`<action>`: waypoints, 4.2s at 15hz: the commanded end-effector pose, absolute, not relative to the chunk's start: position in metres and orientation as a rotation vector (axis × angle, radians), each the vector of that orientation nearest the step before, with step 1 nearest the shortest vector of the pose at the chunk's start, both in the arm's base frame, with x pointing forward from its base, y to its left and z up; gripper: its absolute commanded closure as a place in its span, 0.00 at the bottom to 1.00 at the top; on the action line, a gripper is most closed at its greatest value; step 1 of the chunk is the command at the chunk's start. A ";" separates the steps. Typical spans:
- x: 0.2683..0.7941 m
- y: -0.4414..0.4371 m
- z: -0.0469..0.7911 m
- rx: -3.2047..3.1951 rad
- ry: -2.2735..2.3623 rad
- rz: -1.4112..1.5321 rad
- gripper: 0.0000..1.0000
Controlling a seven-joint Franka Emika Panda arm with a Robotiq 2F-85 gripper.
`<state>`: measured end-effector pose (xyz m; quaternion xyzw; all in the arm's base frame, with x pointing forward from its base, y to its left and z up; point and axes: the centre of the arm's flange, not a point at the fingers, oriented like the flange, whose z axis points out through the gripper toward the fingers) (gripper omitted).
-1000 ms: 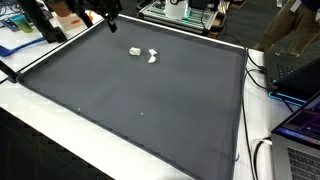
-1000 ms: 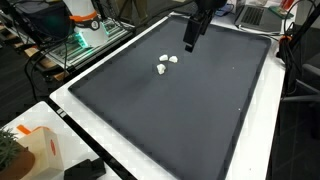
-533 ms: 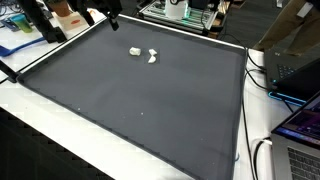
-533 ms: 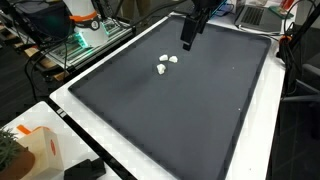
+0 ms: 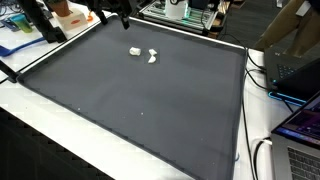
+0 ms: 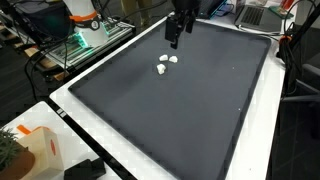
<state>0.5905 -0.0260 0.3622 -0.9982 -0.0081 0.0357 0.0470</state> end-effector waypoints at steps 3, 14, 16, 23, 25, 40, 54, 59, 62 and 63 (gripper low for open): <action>0.481 -0.046 0.387 -2.897 -0.207 -0.140 0.00; 0.470 -0.052 0.399 -2.915 -0.370 -0.144 0.00; 0.443 -0.050 0.398 -2.896 -0.378 -0.136 0.00; 0.329 -0.045 0.392 -2.652 -0.608 0.037 0.00; 0.362 -0.045 0.382 -2.680 -0.559 0.067 0.00; 0.372 0.031 0.440 -2.714 -0.043 0.034 0.25; 0.373 0.034 0.446 -2.725 0.000 0.014 1.00; 0.338 0.001 0.427 -2.732 -0.154 -0.096 0.98; 0.351 0.001 0.426 -2.737 -0.176 -0.049 0.96; 0.343 -0.006 0.421 -2.731 -0.192 -0.056 0.96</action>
